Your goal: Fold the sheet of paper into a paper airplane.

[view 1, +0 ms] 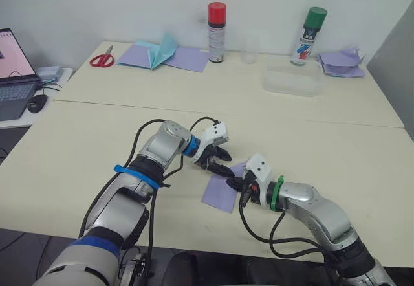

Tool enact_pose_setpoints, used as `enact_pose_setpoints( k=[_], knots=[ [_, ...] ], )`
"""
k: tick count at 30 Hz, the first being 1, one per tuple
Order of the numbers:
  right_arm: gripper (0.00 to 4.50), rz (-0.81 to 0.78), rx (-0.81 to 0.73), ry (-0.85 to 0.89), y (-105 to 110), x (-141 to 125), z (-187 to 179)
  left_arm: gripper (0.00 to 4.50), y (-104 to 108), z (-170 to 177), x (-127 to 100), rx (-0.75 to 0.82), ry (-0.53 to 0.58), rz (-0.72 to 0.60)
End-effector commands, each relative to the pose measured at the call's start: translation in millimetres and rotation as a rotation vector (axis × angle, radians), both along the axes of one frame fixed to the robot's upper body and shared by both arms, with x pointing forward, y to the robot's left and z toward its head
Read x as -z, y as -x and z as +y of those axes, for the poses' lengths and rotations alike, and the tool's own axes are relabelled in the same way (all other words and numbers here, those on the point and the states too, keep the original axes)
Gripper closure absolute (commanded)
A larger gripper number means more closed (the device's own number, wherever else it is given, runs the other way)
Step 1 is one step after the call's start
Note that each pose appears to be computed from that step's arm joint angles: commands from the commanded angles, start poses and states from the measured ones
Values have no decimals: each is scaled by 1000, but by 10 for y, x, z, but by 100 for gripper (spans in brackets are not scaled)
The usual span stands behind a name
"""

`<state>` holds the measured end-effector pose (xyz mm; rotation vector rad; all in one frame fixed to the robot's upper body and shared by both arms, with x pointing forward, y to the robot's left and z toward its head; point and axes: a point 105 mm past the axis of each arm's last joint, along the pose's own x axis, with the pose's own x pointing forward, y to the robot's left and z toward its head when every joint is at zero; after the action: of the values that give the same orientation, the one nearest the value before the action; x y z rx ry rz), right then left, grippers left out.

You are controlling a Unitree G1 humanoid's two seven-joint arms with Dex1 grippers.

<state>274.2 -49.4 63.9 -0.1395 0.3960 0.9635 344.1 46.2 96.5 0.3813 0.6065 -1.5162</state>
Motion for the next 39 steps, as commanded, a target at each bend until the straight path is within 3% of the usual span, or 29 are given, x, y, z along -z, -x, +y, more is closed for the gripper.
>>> enact_pose_setpoints(
  k=[1,2,5,14,21,25,28,32,37,39],
  knots=[
    [450,42,48,46,-25,153,-82,96,63,-136,-9,81,-1,10],
    [450,43,49,45,-25,153,-82,96,55,-151,-9,83,-1,8],
    [450,43,51,43,-31,149,-83,161,56,-181,-7,99,-5,8],
    [450,45,48,45,-46,159,-71,438,87,-158,57,128,-35,13],
    [450,18,20,3,-56,79,-20,444,-8,-100,83,52,-34,4],
    [450,-49,-22,-161,-29,-270,59,444,-35,-37,84,-26,-4,54],
    [387,-74,-96,-235,88,-544,6,450,-59,77,58,-160,46,119],
    [242,-94,-107,-239,141,-686,-102,450,-75,188,-62,-334,126,153],
    [63,-232,-131,-130,154,-710,-225,450,-181,494,-198,-833,210,266],
    [63,-255,-143,-99,173,-657,-252,450,-157,589,-202,-1010,240,320]
  ],
)
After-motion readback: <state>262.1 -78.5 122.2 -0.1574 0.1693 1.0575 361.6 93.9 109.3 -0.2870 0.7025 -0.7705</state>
